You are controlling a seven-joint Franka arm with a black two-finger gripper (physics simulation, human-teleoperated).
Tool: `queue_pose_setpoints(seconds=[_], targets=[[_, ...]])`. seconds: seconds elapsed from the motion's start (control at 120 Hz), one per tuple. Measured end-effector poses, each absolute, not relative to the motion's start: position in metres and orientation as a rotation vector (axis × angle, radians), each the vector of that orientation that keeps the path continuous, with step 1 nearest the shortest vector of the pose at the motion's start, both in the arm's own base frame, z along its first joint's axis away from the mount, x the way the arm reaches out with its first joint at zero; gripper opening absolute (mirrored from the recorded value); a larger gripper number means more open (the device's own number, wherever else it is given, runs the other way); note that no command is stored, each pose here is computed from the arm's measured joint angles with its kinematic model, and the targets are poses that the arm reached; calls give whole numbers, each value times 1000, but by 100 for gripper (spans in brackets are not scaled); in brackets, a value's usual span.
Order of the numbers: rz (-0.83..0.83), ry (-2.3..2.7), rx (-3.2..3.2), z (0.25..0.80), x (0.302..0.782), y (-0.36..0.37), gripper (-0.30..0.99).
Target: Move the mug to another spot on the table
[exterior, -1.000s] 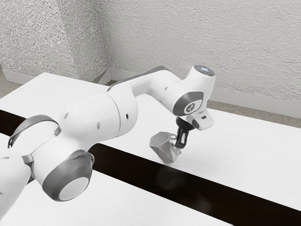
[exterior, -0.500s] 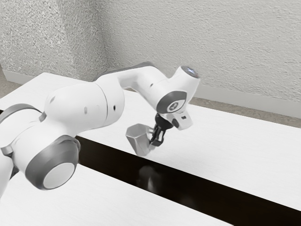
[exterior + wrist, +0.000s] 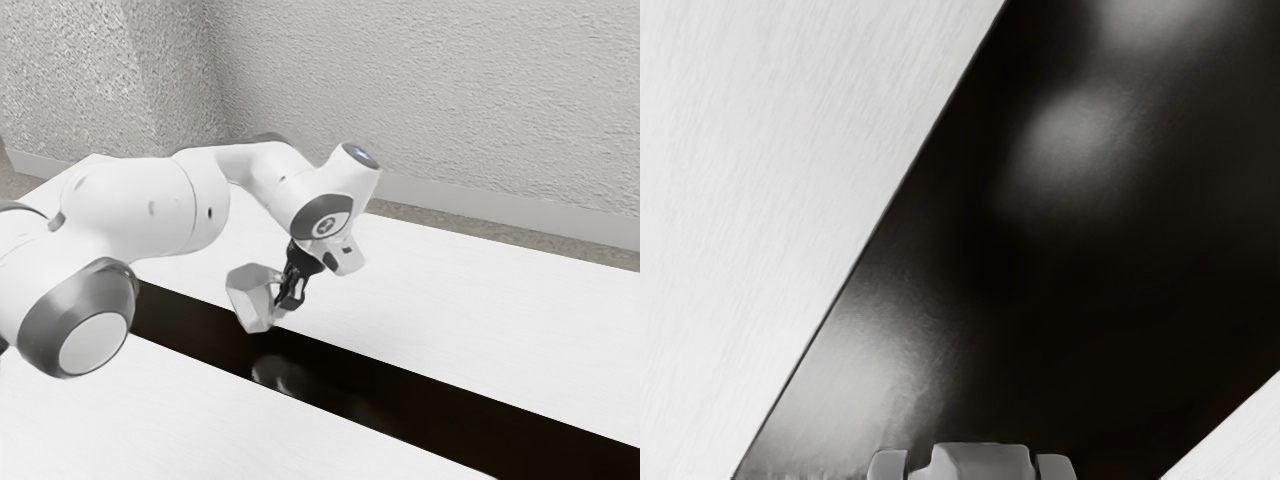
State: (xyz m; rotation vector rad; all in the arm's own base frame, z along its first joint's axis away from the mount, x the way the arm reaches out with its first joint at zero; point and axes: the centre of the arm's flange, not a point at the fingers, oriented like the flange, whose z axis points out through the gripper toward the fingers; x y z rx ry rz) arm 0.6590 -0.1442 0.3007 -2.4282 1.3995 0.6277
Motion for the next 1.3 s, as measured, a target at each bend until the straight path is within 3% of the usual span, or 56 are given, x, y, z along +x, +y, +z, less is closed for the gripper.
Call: queue_pose_setpoints(seconds=[0.317, 1.033, 1.3], targets=[[658, 1335, -2444, 290, 655, -107, -5], [612, 1308, -2475, 248, 657, -106, -5], [609, 1308, -2490, 243, 655, -105, 29]])
